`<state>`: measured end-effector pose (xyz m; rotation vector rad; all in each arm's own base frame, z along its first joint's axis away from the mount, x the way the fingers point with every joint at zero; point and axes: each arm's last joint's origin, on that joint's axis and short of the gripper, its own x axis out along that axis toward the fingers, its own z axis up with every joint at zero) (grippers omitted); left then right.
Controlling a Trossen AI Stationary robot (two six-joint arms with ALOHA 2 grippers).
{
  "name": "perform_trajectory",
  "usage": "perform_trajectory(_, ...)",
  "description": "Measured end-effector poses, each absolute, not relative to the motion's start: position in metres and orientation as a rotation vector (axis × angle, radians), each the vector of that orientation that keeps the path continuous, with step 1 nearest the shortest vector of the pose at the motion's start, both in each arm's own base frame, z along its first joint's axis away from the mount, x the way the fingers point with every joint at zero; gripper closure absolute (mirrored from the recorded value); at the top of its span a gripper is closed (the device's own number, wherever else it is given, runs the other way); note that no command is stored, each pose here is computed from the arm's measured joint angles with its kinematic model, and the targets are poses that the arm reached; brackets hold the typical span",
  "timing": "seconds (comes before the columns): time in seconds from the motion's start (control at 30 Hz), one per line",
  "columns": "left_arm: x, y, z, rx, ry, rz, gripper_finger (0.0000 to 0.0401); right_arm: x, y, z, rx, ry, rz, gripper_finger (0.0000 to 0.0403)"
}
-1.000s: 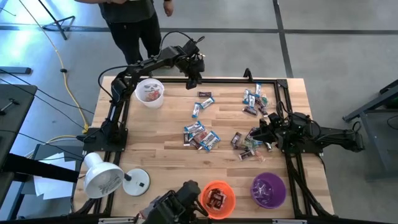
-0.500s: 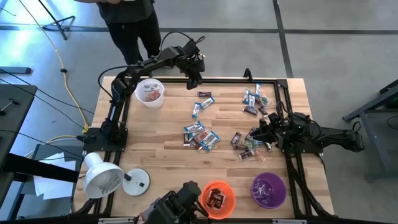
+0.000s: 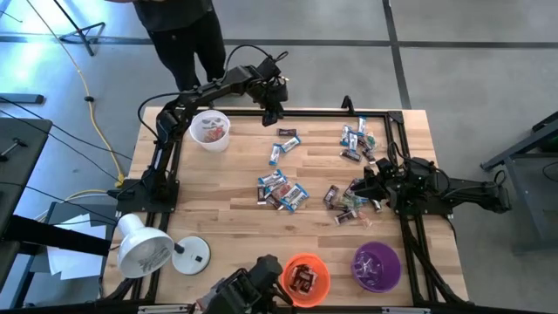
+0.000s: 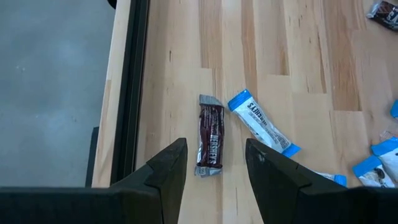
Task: Organize candy in baskets
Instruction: Put the brown chocolate into the orange bucket
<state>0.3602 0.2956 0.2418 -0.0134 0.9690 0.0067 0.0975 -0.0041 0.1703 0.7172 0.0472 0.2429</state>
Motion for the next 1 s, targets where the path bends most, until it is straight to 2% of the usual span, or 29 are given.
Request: perform_trajectory(1.0, 0.3601, 0.2976, 0.2405, -0.060, 0.970, 0.047, 0.0249, 0.0975, -0.0041, 0.1703, 0.717, 0.047, 0.243, 0.0265)
